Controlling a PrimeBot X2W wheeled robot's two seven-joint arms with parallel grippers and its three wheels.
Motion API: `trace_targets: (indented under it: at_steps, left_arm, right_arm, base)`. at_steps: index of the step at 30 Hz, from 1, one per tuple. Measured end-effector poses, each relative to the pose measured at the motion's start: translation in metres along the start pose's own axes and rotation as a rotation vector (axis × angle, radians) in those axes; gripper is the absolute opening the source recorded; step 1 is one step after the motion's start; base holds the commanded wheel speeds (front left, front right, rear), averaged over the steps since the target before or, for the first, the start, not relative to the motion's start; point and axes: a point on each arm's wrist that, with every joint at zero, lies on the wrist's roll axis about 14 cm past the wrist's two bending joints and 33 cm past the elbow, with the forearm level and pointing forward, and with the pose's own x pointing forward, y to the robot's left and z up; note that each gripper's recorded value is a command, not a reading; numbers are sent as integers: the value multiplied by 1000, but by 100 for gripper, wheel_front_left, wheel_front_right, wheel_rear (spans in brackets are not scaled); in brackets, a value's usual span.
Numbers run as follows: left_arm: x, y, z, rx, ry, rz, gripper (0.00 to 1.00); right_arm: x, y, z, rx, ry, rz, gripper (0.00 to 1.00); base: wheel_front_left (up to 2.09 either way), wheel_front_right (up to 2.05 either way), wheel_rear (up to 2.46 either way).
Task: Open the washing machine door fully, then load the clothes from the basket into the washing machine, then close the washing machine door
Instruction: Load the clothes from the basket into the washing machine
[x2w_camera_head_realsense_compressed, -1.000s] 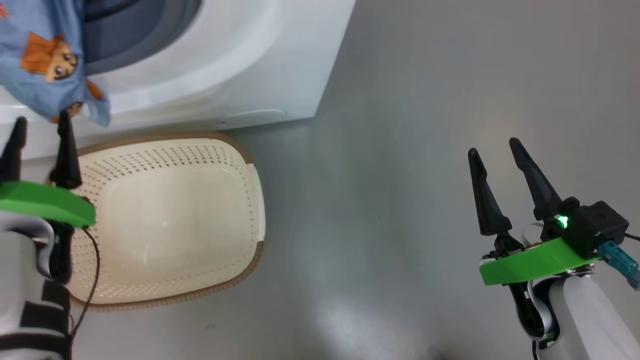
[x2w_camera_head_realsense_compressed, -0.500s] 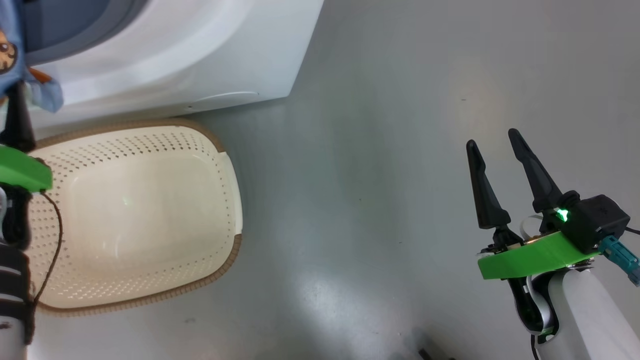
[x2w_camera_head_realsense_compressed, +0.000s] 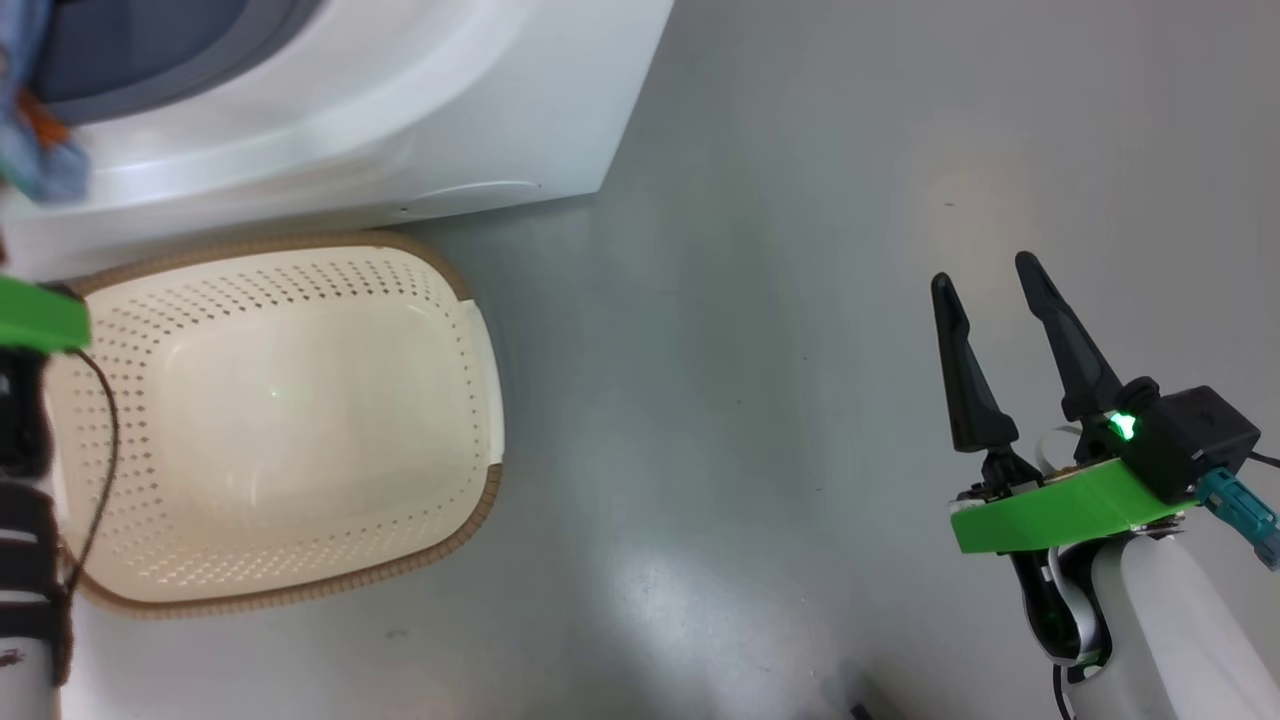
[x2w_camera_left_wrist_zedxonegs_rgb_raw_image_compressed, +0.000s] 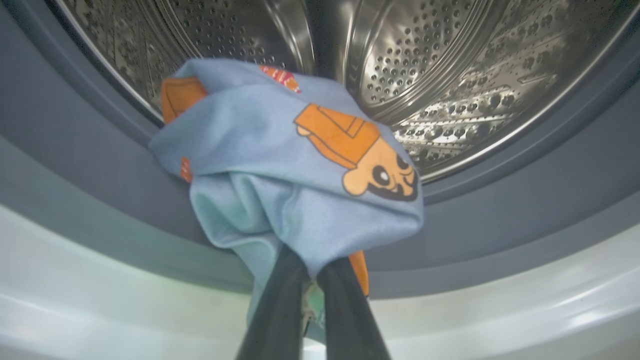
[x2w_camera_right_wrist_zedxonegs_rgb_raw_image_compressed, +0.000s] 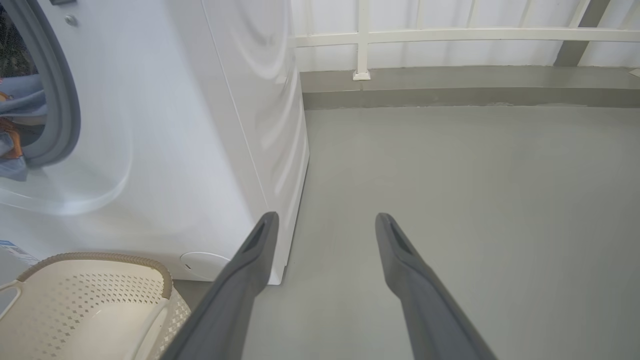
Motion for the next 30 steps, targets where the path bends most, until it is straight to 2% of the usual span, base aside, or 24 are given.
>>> trace_targets:
  at_steps: [5, 10, 16, 21, 30]
  left_arm:
    - [-2, -5, 46, 28, -144, -20, 0]
    - [-2, -14, 53, 73, -170, -51, 0]
    - [24, -34, 78, 132, -213, -107, 0]
    - [47, -38, 80, 146, -183, -106, 0]
    - [87, -43, 82, 233, -117, -96, 0]
  right_arm:
    - [5, 7, 5, 11, -18, 17, 100]
    - [8, 11, 3, 14, -16, 27, 100]
    - [10, 13, -4, 19, 0, 30, 100]
    - [8, 10, -8, 22, 11, 20, 100]
    - [9, 10, -11, 33, 19, 9, 100]
  base:
    - [0, 0, 0]
    - [0, 0, 0]
    - [0, 0, 0]
    - [0, 0, 0]
    - [0, 0, 0]
